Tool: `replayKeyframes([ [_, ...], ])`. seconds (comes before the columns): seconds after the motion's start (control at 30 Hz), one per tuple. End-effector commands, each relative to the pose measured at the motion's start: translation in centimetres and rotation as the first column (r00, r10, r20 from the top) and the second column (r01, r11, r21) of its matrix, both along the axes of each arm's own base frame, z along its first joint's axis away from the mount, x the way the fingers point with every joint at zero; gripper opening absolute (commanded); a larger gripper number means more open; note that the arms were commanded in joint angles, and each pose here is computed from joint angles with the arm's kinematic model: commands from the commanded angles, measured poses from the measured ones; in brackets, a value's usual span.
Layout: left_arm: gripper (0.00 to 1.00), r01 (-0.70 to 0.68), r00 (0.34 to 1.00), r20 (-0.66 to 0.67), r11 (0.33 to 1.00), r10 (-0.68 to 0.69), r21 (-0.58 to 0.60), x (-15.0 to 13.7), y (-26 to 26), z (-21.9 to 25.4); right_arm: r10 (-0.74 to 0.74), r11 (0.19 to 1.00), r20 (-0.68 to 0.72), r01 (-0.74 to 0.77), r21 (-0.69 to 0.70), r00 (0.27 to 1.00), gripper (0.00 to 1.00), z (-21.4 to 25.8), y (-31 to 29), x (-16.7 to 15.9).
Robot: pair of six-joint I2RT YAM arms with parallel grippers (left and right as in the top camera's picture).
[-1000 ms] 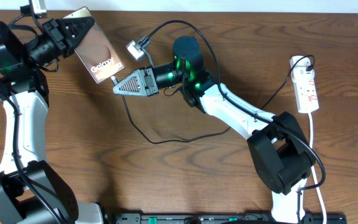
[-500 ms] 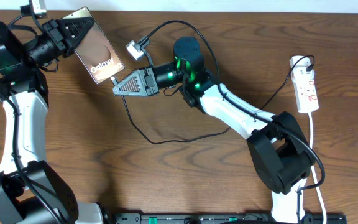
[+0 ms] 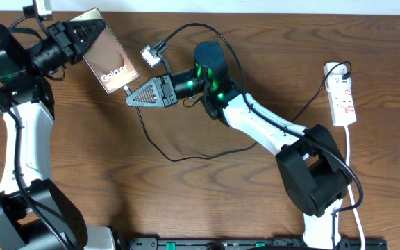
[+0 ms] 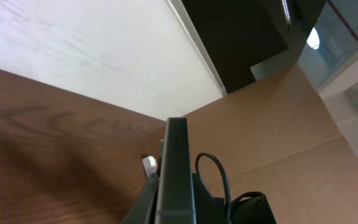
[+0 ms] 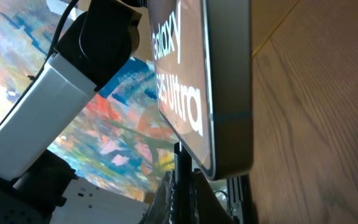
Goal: Plug charger to phone and switch on socket
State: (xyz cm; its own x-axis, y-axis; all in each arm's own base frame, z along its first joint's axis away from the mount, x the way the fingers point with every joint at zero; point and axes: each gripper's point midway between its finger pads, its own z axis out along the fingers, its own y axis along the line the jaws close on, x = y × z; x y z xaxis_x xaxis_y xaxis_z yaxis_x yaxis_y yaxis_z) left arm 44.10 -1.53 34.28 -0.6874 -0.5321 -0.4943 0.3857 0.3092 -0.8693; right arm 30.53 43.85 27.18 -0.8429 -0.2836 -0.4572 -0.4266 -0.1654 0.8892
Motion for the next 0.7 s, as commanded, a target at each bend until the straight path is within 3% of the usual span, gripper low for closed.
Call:
replayKeyframes([
  [0.0,0.08,0.098,0.994,0.036,0.995,-0.098,0.022,-1.12,-1.8,0.38,-0.072,0.997,0.006,0.072,0.019,0.997,0.01,0.98,0.31,1.16],
  [0.67,0.08,0.13,0.991,0.041,0.991,-0.131,0.026,-1.46,-2.49,0.39,-0.045,0.997,0.071,0.04,0.06,0.996,0.01,1.72,-0.06,0.72],
])
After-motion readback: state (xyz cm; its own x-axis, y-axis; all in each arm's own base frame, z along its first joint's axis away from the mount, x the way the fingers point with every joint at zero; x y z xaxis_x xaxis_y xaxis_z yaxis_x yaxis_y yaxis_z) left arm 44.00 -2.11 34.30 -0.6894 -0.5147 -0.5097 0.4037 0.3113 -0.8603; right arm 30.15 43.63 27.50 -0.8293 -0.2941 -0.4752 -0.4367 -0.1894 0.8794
